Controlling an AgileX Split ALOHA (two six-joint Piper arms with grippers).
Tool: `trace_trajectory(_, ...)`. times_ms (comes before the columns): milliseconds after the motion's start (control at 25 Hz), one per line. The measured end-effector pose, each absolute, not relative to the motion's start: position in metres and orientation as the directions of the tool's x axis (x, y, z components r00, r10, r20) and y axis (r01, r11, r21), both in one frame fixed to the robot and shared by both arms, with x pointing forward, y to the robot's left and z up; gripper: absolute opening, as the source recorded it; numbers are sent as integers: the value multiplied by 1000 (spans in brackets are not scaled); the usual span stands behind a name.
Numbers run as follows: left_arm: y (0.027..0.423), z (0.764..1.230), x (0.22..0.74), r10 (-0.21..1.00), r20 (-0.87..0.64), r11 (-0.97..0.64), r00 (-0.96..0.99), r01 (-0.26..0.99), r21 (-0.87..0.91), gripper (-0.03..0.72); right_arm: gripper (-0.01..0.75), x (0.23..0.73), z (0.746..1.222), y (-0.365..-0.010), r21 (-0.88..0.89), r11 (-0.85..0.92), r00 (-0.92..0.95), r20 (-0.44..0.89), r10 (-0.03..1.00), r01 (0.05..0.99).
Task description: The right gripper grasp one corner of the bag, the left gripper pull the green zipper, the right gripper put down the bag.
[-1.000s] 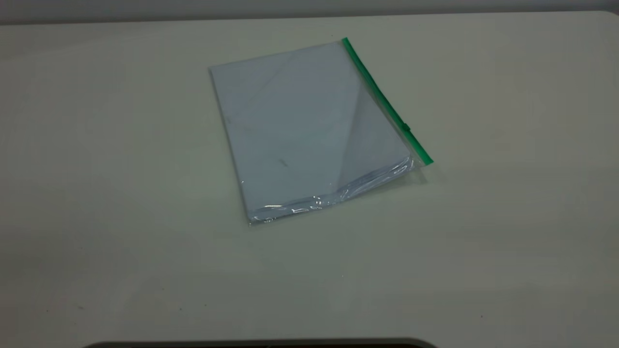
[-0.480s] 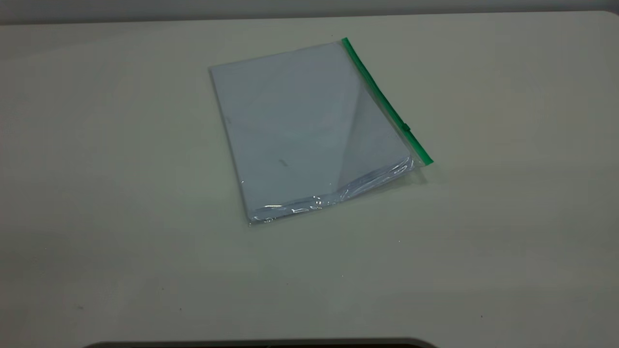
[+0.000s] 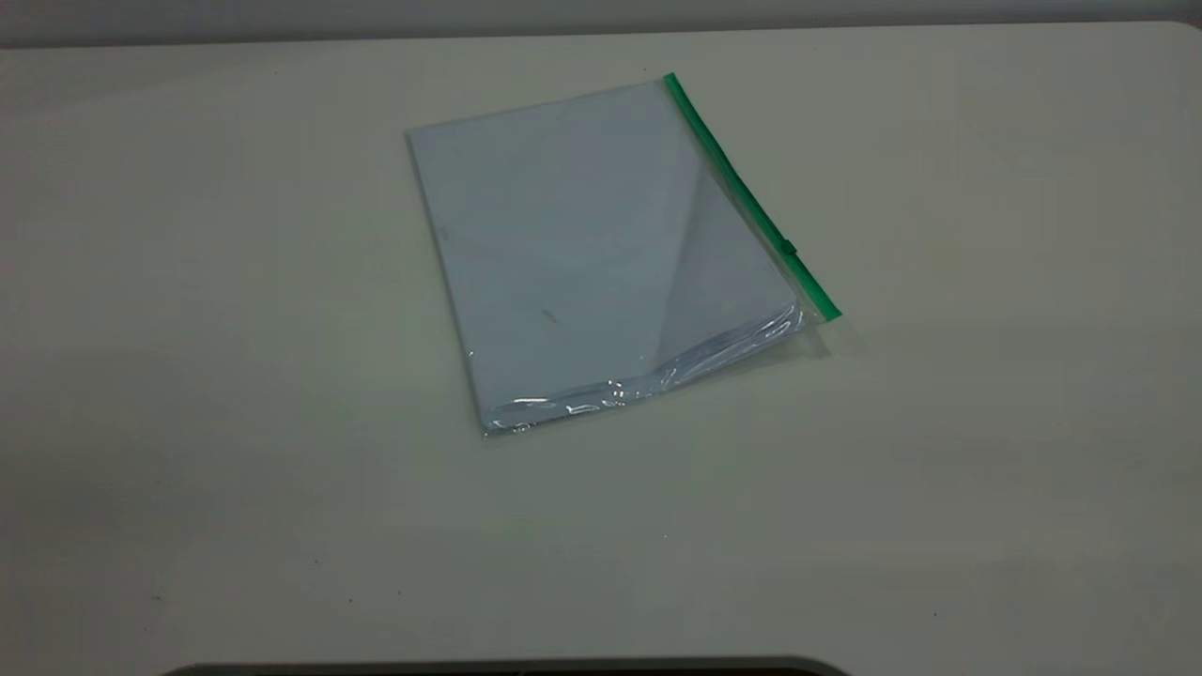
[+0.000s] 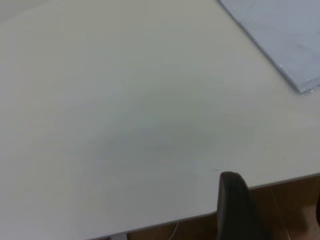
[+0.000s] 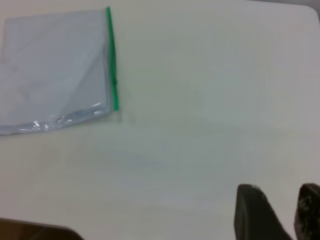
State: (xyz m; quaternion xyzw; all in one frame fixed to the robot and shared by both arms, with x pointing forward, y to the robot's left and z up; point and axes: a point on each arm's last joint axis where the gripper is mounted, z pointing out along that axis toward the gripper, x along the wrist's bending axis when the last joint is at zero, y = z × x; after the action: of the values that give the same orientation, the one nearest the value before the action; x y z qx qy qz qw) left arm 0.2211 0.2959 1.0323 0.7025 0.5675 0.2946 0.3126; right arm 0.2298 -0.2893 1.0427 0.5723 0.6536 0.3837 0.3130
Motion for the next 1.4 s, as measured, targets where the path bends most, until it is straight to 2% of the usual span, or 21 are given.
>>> trace_trajectory(200, 295, 1038, 222, 987, 13, -109, 160, 610, 785, 443, 240, 232, 1045, -280, 865, 57, -235, 72, 969, 499)
trace_trajectory(360, 292, 1061, 238, 987, -31, -77, 159, 631, 772, 443, 268, 258, 1054, -269, 836, 52, -320, 151, 935, 547)
trace_trajectory(520, 290, 1078, 277, 986, -37, -86, 163, 687, 721, 443, 358, 297, 1056, -265, 803, 97, -355, 148, 923, 587)
trace_trajectory(640, 285, 1085, 313, 981, -56, -94, 185, 709, 699, 452, 443, 334, 1054, -265, 805, 103, -351, 136, 926, 584)
trace_trajectory(720, 282, 1085, 337, 973, -63, -120, 220, 726, 677, 474, 485, 358, 1047, -262, 784, 78, -347, 181, 920, 615)
trace_trajectory(880, 273, 1076, 374, 946, -105, -172, 308, 747, 642, 521, 509, 402, 1020, -252, 689, 14, -330, 328, 885, 724)
trace_trajectory(1080, 263, 1064, 398, 910, -165, -203, 381, 755, 624, 527, 509, 447, 970, -244, 545, -81, -235, 485, 842, 835)
trace_trajectory(1400, 262, 1060, 408, 904, -155, -218, 399, 741, 635, 530, 509, 484, 888, -238, 381, -170, -104, 603, 791, 909)
